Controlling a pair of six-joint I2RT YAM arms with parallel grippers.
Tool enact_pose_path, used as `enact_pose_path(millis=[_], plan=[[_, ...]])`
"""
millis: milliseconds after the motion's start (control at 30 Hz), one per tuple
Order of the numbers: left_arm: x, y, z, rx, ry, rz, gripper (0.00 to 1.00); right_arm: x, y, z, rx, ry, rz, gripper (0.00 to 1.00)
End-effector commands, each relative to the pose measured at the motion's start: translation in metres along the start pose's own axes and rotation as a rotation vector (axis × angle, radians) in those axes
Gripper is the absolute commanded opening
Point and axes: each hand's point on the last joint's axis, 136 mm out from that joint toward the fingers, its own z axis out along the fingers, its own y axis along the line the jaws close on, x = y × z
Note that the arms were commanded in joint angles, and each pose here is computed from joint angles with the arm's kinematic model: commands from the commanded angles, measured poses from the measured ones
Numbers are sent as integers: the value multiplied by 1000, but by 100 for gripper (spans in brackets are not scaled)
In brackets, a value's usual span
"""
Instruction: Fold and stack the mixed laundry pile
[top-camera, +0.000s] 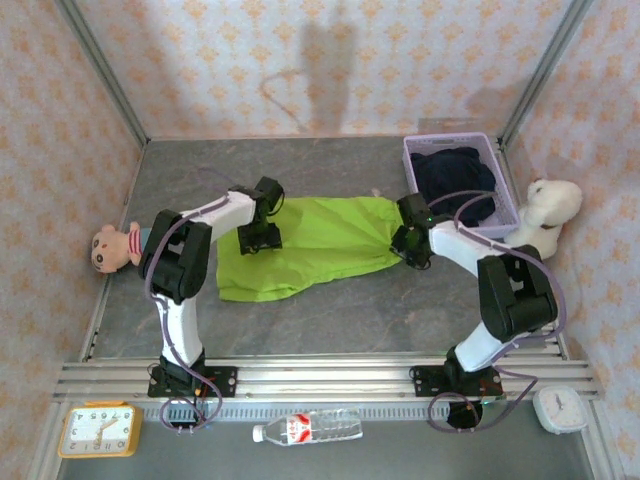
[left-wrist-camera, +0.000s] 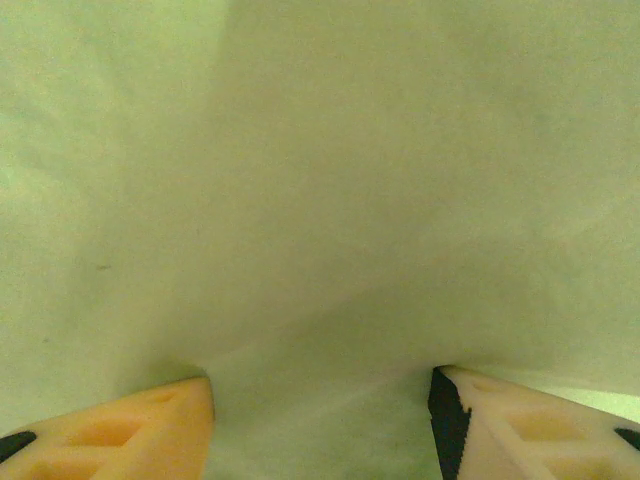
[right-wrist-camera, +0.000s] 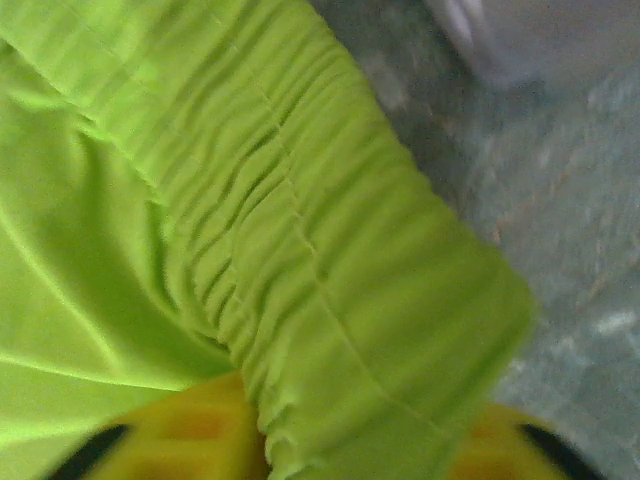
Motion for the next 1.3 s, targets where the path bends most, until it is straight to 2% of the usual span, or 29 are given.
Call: enact_pose_path(millis=[0,67,167,300,500,700,800,867,900,1067,1100,1267], plan=[[-19,40,0,-175,1,116,59,4,4,-22,-42,-23,-3,66],[-34,38,-15,-175,-28,149,60,-2,4,-36,-49,-59,-35,85],[-52,31,-39,-156,-77,172,61,-13,11,-48,-54,-88,-124,99],[-58,17,-59,-75,-96,132,61,-21,31,-39,-80,-57,-211,100],[-42,4,-65,54,-94,38,62,-36,51,-7,-52,-33,-236,99],[-30,-9,-78,181,-91,-23,62,-29,42,25,142,6,-345,100],[-27,-28,-87,300,-87,-73,61,-17,29,41,210,58,-364,90],[-27,-43,-92,374,-94,-115,60,-7,24,50,228,98,-366,77],[-27,-49,-93,395,-96,-127,60,-3,21,54,235,114,-366,68],[-21,-88,-82,451,-90,-161,54,7,18,60,219,148,-365,9],[-20,-97,-77,458,-86,-159,53,6,20,58,214,145,-374,2],[-3,-124,-33,355,-31,-119,42,-14,29,27,212,74,-438,0]])
